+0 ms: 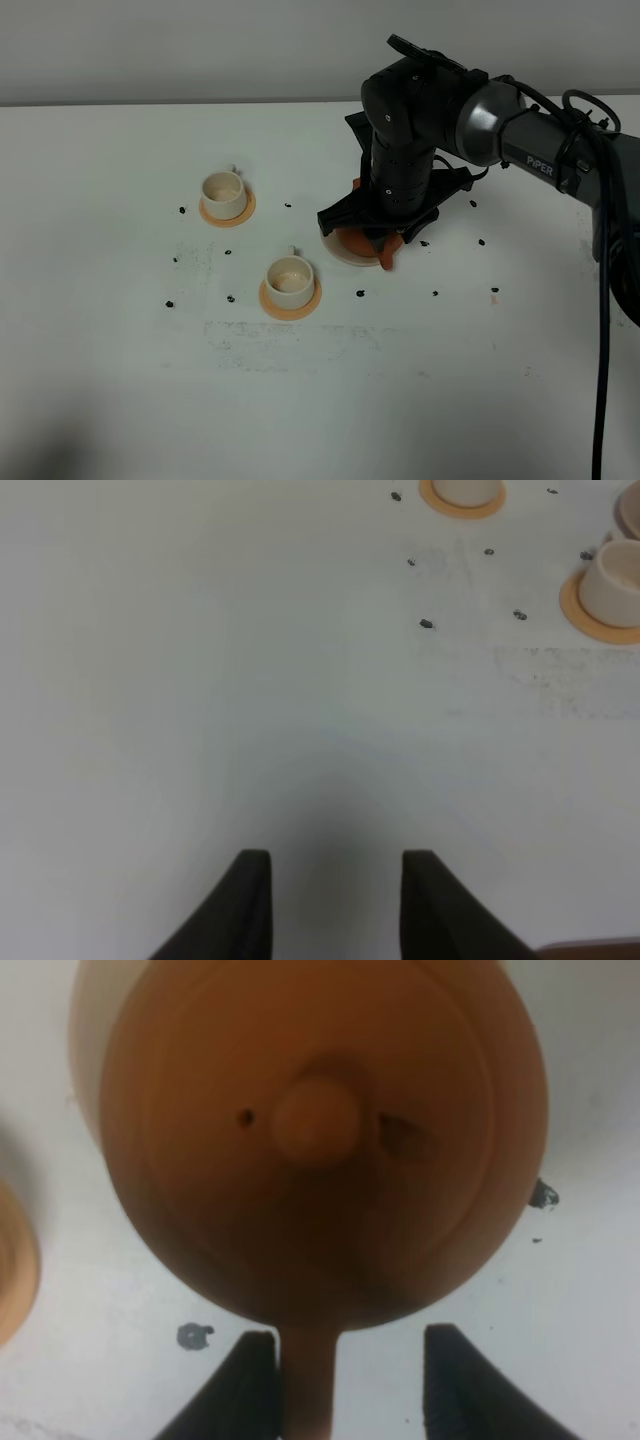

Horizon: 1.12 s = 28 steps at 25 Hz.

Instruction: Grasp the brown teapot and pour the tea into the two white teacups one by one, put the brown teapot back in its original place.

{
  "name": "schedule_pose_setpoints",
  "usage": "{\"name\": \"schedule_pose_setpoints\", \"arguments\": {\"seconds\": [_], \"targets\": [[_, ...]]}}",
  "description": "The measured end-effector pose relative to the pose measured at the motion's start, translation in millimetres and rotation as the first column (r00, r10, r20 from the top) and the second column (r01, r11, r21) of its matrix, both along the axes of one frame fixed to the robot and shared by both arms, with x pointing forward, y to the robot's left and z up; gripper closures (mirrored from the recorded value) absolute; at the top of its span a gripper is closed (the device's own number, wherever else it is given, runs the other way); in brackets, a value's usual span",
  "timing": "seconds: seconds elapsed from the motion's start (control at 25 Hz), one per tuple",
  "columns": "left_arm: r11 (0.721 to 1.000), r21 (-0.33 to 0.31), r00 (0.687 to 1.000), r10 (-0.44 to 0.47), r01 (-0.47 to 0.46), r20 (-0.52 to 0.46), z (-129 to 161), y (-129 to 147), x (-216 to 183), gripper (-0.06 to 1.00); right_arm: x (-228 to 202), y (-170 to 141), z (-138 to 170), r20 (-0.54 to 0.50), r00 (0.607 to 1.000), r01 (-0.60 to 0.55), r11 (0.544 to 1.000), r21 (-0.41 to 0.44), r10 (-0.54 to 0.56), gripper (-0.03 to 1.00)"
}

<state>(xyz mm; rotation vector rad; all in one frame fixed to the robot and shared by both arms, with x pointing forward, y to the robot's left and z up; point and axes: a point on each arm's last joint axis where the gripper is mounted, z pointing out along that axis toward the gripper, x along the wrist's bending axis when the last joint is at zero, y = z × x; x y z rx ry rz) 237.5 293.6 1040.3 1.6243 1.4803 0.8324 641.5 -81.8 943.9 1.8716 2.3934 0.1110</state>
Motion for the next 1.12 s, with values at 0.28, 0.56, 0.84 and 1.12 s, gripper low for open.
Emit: {"name": "schedule_pose_setpoints", "arguments": {"seconds": [0.28, 0.56, 0.84, 1.12], "targets": [[1.0, 0.001, 1.0, -0.001, 0.001, 0.0, 0, 0, 0, 0.65, 1, 2, -4, -0.004, 1.0, -0.006, 1.0, 0.012, 0.006, 0.64], [1.0, 0.001, 1.0, -0.001, 0.001, 0.0, 0, 0, 0, 0.65, 0, 2, -4, -0.009, 1.0, -0.017, 1.0, 0.013, 0.017, 0.64], [1.0, 0.001, 1.0, -0.001, 0.001, 0.0, 0, 0, 0, 0.65, 0, 2, -11, -0.031, 0.999, -0.044, 0.999, 0.014, 0.044, 0.64], [1.0, 0.001, 1.0, -0.001, 0.001, 0.0, 0, 0, 0, 0.65, 2, 3, -14, -0.032, 0.987, -0.158, 0.987, 0.019, 0.158, 0.89]]}}
